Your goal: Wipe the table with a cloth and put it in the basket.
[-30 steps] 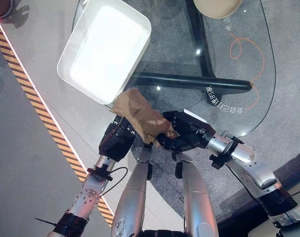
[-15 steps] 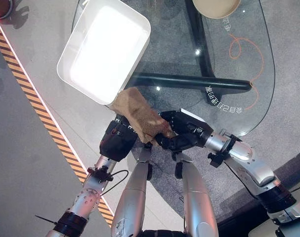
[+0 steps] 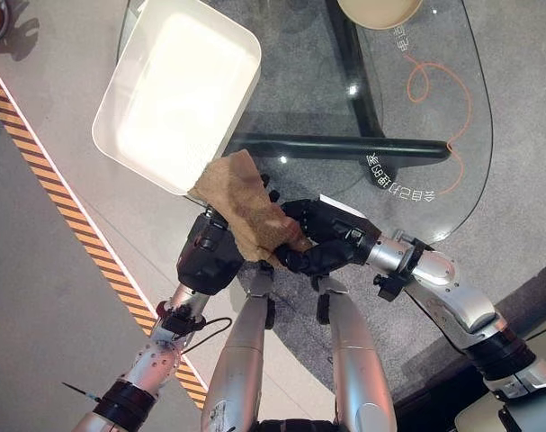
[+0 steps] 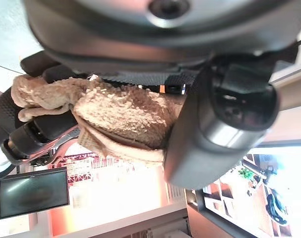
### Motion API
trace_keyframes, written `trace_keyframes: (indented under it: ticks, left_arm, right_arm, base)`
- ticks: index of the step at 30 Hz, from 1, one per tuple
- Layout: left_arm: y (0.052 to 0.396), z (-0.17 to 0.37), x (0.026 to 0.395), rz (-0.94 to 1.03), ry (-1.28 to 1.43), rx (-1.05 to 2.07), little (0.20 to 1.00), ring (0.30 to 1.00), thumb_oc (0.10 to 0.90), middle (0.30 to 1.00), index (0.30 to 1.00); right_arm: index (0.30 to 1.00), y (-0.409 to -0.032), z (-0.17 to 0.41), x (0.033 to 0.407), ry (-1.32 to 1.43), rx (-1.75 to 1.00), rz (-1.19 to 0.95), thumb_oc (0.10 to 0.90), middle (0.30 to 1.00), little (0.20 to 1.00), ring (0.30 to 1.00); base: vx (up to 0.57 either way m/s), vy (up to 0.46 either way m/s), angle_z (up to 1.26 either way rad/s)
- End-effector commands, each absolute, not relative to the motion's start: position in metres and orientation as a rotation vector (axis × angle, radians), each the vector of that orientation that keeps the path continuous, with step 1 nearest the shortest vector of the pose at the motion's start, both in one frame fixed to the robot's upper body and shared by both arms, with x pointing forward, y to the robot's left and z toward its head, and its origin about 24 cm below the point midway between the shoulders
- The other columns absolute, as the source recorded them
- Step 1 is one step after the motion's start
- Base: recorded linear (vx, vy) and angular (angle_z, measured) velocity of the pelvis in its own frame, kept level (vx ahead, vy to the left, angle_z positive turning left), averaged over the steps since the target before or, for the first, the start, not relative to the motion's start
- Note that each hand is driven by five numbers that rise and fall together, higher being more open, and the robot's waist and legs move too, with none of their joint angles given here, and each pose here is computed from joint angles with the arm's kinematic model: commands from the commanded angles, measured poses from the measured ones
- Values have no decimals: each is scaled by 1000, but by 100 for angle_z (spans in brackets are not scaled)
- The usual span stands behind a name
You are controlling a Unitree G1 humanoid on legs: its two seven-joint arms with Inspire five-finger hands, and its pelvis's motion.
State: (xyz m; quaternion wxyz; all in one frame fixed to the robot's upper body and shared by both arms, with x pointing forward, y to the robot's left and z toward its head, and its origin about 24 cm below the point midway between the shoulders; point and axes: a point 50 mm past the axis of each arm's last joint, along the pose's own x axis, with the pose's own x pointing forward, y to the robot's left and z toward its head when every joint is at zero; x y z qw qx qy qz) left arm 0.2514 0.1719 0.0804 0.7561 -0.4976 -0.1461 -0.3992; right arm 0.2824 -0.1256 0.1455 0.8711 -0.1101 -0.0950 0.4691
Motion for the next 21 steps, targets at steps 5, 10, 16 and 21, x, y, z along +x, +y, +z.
trace_keyframes:
  ticks: [5,10,16,21]
  left_arm:
    - [136,149,234,-1362,-620,-1103,513,568,413,568,568]
    - [137,146,236,-1344,-626,-1136,200,300,100,300,300]
    - [139,142,238,-1315,-614,-1143,200,300,100,300,300]
    - [138,140,239,-1300,-608,-1153,200,300,100,300,300]
  right_arm:
    - [300,-81,150,245,-265,-211,1315,100,300,200,300]
    - [300,-81,150,247,-268,-198,1303,100,300,200,300]
    - [300,-82,151,249,-277,-187,1292,100,300,200,300]
    - [300,-81,152,250,-280,-183,1279,100,300,200,300]
  base:
    - [0,0,0]
    - [0,0,0]
    - [0,0,0]
    - [0,0,0]
